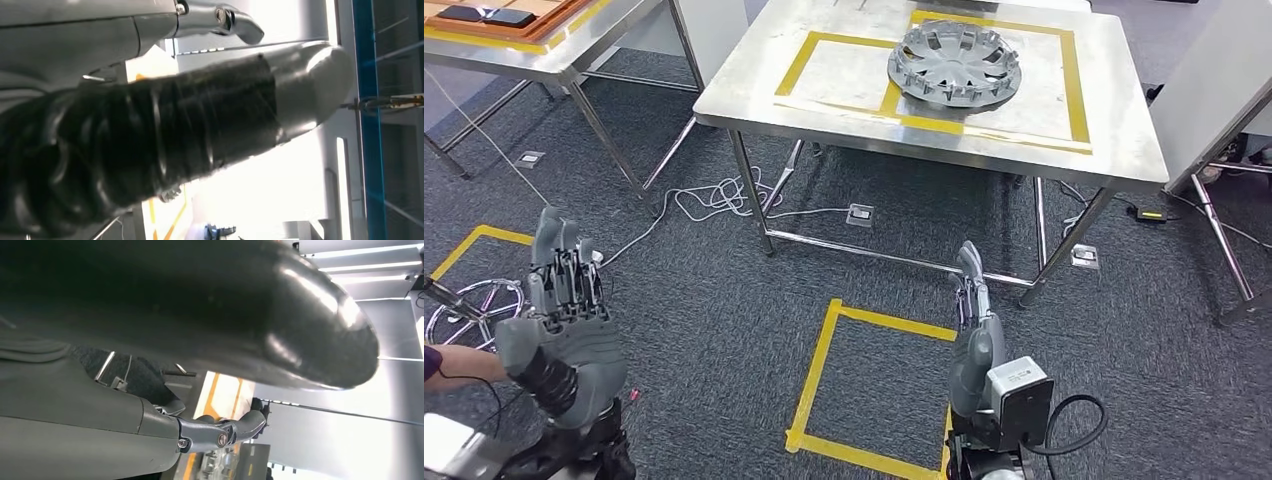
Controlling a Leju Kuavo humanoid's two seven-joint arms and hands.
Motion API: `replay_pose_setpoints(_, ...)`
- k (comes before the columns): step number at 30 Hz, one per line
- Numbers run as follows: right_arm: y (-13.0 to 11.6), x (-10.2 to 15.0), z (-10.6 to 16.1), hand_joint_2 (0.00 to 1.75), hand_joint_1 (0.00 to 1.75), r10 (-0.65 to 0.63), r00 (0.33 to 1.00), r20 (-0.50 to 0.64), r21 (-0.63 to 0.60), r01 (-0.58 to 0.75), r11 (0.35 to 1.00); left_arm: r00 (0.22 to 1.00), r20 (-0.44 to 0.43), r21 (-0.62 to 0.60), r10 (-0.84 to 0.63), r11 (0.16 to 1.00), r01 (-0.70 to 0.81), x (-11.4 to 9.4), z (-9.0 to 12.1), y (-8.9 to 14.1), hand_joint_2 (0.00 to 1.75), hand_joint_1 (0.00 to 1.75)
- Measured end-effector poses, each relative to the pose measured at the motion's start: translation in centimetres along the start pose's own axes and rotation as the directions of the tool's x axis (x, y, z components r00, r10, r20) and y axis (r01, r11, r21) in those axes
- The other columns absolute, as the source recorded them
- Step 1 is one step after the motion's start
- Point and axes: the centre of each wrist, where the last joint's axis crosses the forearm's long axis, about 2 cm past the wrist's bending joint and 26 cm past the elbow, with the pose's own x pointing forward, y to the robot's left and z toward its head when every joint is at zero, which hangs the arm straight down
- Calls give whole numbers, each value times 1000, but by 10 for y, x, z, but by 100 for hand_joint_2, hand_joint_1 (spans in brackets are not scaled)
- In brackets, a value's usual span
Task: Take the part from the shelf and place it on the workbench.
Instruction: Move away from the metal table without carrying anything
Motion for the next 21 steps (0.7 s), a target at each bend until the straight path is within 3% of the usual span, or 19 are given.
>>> replay_pose_setpoints(21,-3,-1,-2,0,0,10,1000,7,-11,-10,1000,1000,3,-1,2,1000,-2,0,-1,0,0,0)
